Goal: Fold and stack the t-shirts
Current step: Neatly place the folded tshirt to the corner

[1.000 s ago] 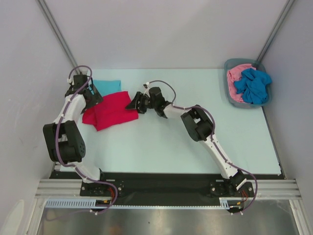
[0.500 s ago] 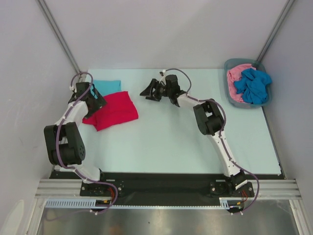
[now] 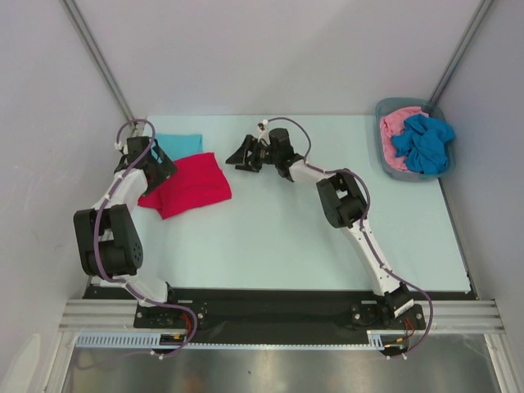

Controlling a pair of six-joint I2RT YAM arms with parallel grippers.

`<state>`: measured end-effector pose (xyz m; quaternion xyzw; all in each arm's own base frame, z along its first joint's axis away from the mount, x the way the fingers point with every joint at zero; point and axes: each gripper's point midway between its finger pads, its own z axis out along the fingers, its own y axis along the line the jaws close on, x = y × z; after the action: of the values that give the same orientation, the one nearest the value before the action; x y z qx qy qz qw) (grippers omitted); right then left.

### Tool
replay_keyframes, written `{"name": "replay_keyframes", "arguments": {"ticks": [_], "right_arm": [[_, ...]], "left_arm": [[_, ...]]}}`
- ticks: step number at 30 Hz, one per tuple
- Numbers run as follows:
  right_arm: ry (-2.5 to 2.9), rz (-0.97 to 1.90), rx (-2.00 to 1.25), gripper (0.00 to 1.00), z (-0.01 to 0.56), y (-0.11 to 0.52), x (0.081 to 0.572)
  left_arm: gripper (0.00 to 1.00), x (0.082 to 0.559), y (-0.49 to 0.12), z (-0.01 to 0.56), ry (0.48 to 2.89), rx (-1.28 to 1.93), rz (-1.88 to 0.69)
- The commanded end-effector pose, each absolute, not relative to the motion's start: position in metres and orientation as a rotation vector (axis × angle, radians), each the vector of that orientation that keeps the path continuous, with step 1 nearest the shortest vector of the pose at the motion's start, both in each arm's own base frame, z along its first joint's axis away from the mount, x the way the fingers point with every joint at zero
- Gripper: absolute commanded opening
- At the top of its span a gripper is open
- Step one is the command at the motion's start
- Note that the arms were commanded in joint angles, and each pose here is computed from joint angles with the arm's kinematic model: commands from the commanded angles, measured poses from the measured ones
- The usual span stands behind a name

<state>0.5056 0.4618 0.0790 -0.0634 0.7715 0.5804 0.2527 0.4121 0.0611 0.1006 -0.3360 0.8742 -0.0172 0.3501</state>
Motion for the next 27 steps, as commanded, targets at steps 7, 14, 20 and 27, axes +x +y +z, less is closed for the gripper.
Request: {"name": "replay_keyframes", "arguments": {"ticks": [7, 14, 20, 27], "right_arm": [[2.034, 1.617, -0.204, 0.74, 0.096, 0.460, 0.501], [2.037, 1.608, -0.178, 0.74, 0.096, 0.444, 0.502], [2.028, 1.618, -0.169, 0.74, 0.097, 0.438, 0.506], [2.026, 1.621, -0.152, 0.73, 0.093, 0.429, 0.512]], "left_arm": [[0.97, 0.406, 0.080, 0.106, 2.203, -0.928, -0.062], [0.97, 0.403, 0.088, 0.095, 2.157, -0.951, -0.191], [0.96, 0.401, 0.106, 0.091, 2.135, -0.971, -0.203], [0.95, 0.392, 0.121, 0.073, 2.160, -1.023, -0.155]]}}
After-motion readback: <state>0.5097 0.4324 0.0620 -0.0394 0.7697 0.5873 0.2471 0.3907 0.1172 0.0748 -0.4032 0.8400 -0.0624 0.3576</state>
